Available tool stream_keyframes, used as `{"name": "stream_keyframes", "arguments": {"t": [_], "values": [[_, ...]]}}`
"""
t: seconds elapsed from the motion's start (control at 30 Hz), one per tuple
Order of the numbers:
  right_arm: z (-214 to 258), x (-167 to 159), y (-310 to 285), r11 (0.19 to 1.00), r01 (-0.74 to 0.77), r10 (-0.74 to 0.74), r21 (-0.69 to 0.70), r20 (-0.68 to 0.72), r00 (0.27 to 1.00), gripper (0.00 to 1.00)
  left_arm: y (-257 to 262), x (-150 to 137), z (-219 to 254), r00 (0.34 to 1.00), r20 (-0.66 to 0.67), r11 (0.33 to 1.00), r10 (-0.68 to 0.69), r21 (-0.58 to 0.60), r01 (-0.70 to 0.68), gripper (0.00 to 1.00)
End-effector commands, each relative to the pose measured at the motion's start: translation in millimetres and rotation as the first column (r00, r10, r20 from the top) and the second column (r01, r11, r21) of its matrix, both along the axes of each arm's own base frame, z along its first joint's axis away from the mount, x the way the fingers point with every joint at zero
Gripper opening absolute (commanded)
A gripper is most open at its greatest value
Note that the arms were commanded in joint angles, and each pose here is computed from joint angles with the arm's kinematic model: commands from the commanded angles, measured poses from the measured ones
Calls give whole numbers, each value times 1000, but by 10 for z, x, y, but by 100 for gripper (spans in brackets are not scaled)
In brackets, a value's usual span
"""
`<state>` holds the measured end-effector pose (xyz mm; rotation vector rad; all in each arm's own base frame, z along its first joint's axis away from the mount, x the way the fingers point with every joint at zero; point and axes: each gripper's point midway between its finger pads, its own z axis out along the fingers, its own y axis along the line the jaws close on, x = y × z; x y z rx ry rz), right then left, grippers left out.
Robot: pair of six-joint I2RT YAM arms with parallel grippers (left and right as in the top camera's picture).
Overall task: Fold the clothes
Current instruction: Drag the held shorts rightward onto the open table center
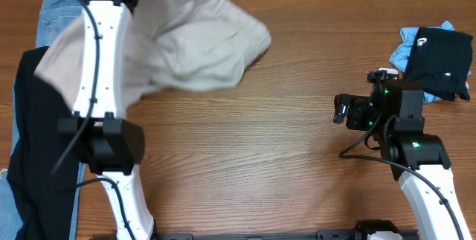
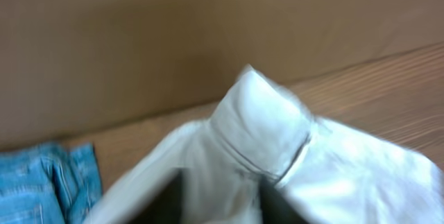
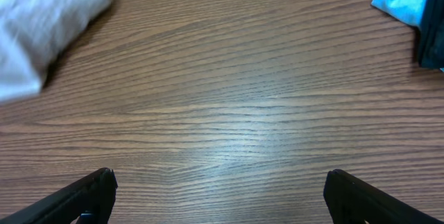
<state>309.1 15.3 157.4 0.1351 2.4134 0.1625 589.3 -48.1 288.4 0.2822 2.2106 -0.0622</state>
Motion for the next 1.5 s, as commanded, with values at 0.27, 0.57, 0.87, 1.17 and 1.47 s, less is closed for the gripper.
{"name": "stream_keyframes", "arguments": {"t": [0.27, 0.57, 0.87, 1.17, 1.47], "values": [[145, 61, 21, 1000, -7, 7, 5, 41, 999, 100, 399, -596, -485, 919, -314, 971, 239, 61, -232, 100], [139, 55, 21, 1000, -7, 6, 5, 38, 999, 100, 106, -786, -1071, 862, -482, 984, 155, -3, -179, 95], [131, 47, 21, 1000, -7, 6, 5, 33, 999, 100, -131, -719, -1673, 859, -506, 992, 78, -49, -119, 94], [132, 47, 21, 1000, -7, 6, 5, 33, 999, 100, -261, -568, -1926, 901, -434, 998, 23, -42, -46, 86], [135, 50, 21, 1000, -7, 6, 5, 35, 999, 100, -465, -550, -2067, 917, -391, 997, -75, 1, 83, 28]]}}
